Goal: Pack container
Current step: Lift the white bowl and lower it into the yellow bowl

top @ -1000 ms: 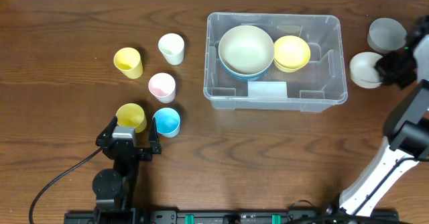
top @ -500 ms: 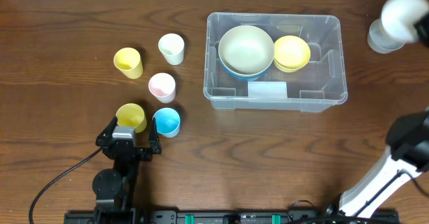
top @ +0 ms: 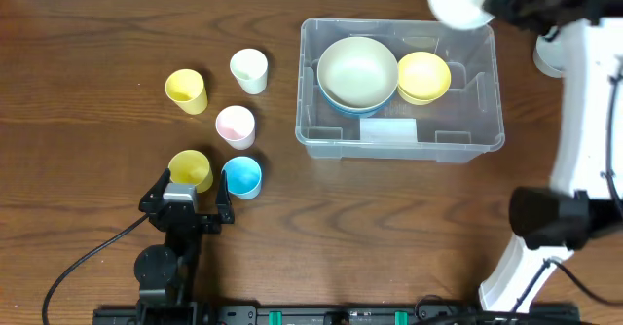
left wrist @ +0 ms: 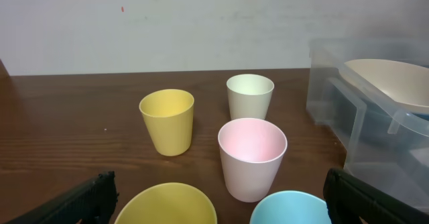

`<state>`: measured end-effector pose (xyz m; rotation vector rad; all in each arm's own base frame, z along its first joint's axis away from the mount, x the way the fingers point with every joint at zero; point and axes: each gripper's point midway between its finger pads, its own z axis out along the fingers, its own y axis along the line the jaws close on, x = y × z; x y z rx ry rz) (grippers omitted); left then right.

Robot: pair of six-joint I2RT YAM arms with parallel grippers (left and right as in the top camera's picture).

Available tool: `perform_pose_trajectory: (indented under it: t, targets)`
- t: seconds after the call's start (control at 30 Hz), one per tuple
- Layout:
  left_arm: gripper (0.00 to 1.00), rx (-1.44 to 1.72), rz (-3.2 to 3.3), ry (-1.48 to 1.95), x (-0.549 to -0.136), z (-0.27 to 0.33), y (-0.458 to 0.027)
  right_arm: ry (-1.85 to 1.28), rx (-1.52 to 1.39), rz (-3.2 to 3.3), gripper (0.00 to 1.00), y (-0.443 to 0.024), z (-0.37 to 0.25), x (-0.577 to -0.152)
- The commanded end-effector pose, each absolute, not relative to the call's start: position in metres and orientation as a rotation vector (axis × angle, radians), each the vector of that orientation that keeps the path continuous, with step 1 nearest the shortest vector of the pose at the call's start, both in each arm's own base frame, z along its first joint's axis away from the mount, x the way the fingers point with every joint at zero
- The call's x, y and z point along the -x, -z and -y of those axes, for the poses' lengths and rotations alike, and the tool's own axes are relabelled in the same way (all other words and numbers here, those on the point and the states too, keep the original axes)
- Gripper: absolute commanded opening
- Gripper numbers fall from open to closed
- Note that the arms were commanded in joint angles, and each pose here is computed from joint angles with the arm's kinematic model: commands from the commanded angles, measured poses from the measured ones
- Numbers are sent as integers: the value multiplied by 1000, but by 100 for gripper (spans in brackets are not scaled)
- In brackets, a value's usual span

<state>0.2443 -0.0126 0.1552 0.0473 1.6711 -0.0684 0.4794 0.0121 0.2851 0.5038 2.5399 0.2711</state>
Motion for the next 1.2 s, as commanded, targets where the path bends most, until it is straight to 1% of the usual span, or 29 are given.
perform_pose_trajectory:
  t: [0.0,0.17,0.67,1.17]
  targets:
    - [98,-61,-1714,65,-244,13,-139,-219,-548,-2627,1,-245,-14,-484]
    - [98,-61,-1714,65,-244,13,-139,-249,-558,-2708,1,-209,-20,-486]
    - [98,-61,-1714,65,-244,13,-139,-227,-640,-2813,1,-141,-19,-477]
    - [98,-61,-1714,65,-244,13,-139,-227,-669,-2819,1,-101,-20,-478]
